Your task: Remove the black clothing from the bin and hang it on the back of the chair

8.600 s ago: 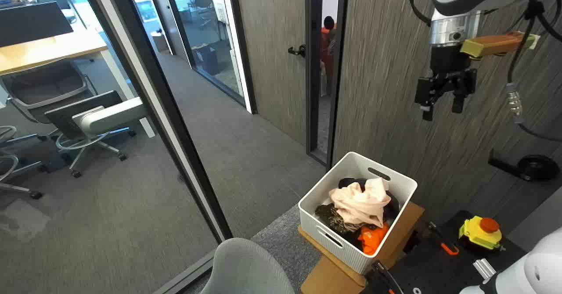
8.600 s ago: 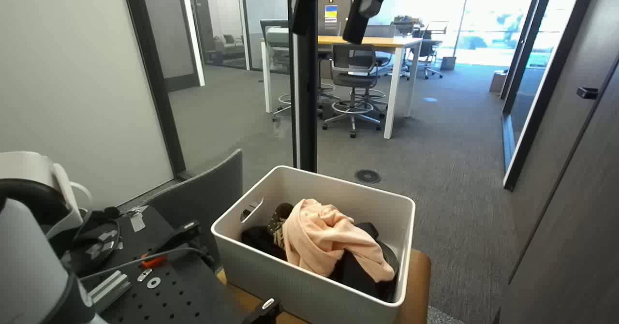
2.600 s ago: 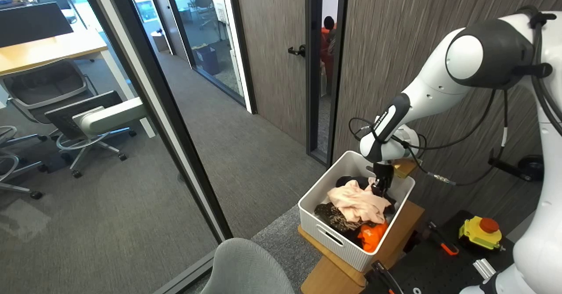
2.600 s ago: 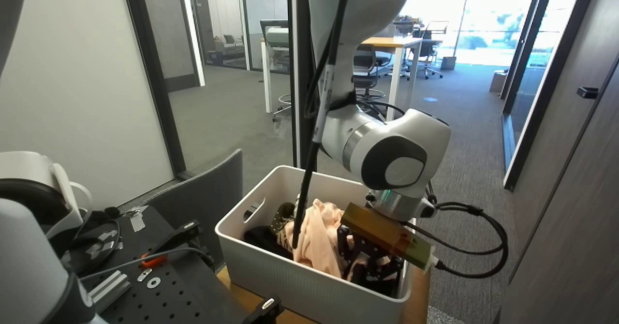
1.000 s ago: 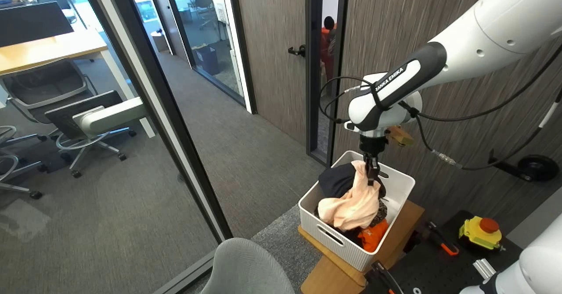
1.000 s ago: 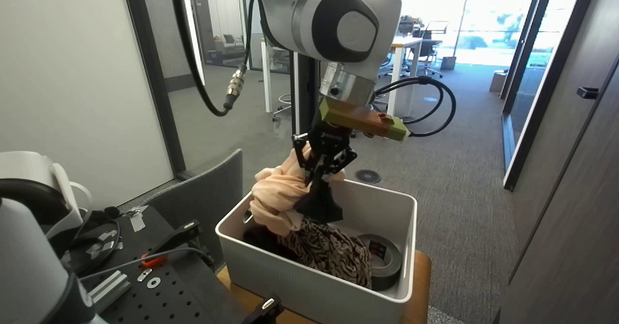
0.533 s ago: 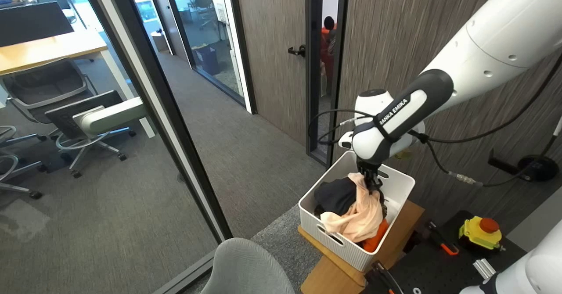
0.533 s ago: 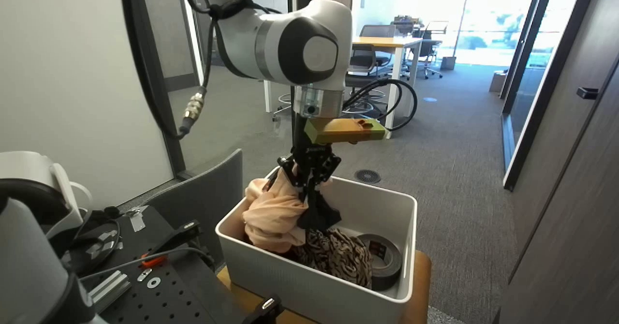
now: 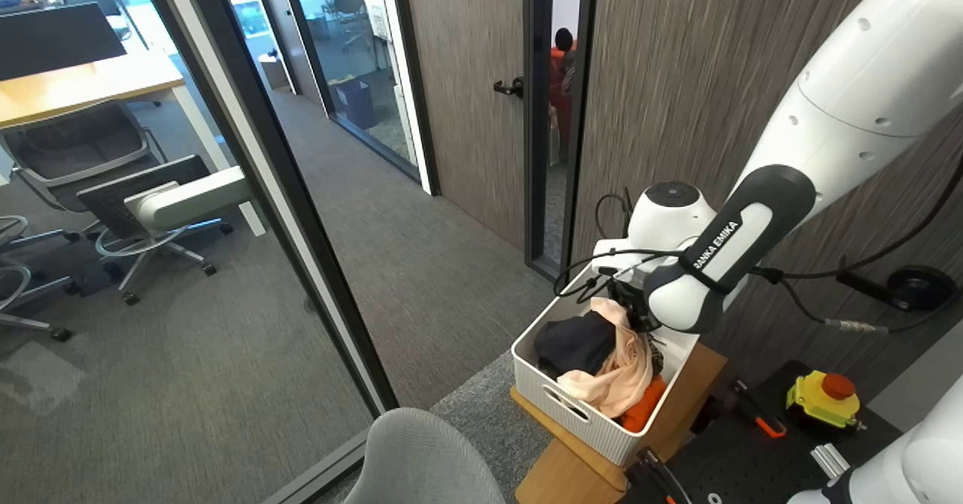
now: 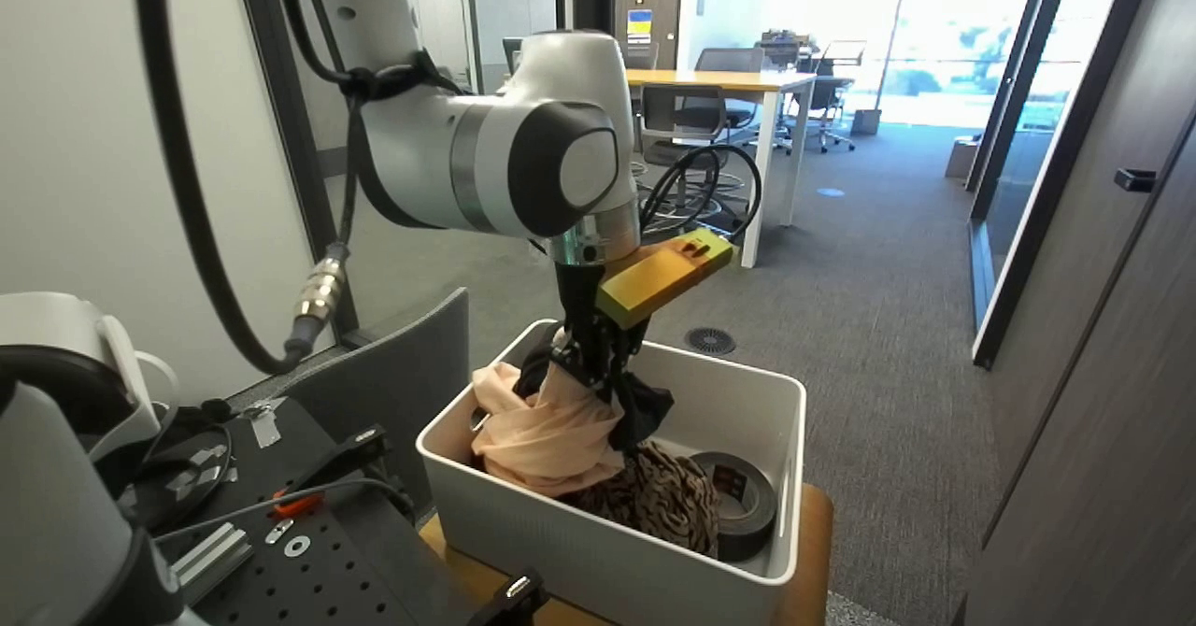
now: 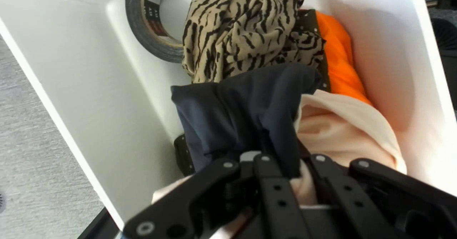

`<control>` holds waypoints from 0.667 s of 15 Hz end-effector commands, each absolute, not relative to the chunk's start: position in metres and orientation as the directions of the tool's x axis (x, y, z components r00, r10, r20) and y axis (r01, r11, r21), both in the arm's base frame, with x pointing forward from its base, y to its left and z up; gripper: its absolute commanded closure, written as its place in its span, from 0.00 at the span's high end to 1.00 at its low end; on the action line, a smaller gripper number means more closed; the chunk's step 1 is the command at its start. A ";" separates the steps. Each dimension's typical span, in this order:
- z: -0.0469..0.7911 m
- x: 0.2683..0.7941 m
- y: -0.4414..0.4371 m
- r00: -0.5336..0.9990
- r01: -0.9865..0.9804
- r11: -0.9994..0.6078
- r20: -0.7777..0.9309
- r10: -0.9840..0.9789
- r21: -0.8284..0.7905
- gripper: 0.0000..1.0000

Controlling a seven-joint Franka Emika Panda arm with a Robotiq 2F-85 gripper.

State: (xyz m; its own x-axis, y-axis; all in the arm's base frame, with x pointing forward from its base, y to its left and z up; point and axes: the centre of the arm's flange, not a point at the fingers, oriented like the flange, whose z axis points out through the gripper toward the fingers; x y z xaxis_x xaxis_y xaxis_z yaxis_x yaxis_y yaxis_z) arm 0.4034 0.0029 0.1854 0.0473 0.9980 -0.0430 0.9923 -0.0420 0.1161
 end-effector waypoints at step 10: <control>0.193 0.404 -0.012 0.120 0.993 -0.120 0.045 0.992 -0.006 0.75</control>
